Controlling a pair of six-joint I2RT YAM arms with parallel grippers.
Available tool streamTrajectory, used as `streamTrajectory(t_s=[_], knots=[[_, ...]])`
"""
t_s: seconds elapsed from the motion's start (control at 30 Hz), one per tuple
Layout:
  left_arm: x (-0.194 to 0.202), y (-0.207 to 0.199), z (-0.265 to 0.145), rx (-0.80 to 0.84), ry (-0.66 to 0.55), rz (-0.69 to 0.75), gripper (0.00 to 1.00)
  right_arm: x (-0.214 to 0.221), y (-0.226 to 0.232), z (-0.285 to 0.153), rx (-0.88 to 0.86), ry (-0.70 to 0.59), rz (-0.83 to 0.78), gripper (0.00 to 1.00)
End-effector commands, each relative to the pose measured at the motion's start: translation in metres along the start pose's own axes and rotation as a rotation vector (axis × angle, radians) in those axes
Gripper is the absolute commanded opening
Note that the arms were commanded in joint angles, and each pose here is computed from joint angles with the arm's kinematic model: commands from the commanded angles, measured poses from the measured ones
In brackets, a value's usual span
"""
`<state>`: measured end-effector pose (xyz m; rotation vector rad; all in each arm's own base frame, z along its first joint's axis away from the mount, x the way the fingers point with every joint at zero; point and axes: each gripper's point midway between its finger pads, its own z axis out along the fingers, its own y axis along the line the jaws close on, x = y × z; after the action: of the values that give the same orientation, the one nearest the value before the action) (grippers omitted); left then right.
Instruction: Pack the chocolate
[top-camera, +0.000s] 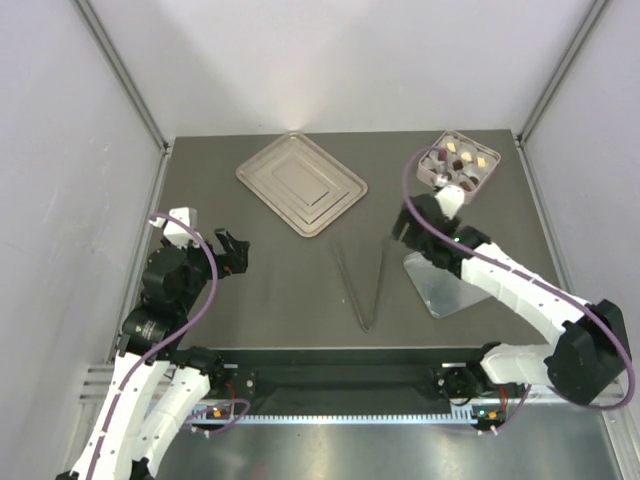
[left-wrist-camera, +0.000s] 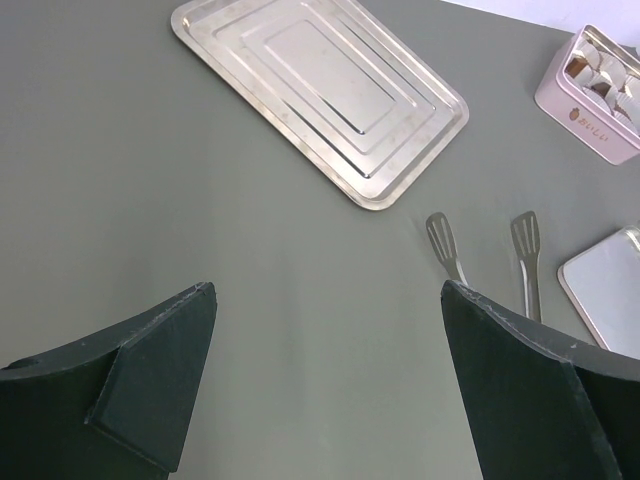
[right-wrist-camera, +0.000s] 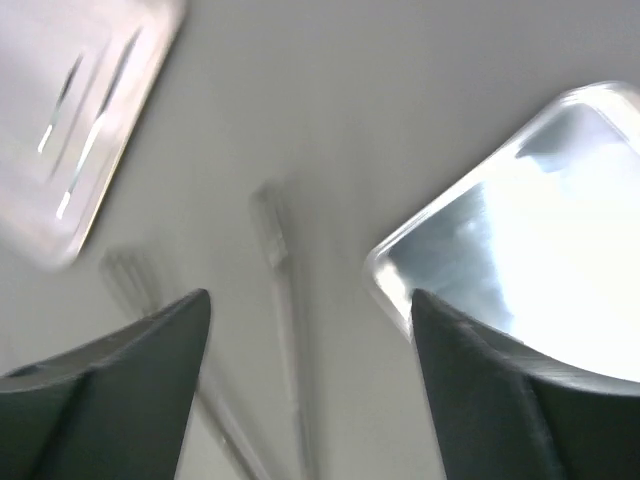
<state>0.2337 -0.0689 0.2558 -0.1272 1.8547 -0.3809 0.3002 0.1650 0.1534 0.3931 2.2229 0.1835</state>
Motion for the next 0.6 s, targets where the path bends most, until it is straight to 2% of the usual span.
streamTrajectory(t_s=[0.0, 0.13, 0.3, 0.57], knots=[[-0.01, -0.003, 0.001, 0.012, -0.046, -0.003, 0.99, -0.025, -0.037, 0.005, 0.088, -0.019, 0.146, 0.76], [-0.011, -0.004, 0.0, 0.015, -0.05, -0.002, 0.99, -0.043, -0.072, 0.02, 0.182, -0.029, 0.251, 0.69], [-0.009, -0.006, 0.001, 0.026, -0.043, -0.002, 0.99, -0.046, -0.108, 0.052, 0.276, 0.043, 0.375, 0.6], [-0.01, -0.003, 0.0, 0.011, -0.049, -0.004, 0.99, -0.035, -0.118, 0.102, 0.319, 0.158, 0.487, 0.56]])
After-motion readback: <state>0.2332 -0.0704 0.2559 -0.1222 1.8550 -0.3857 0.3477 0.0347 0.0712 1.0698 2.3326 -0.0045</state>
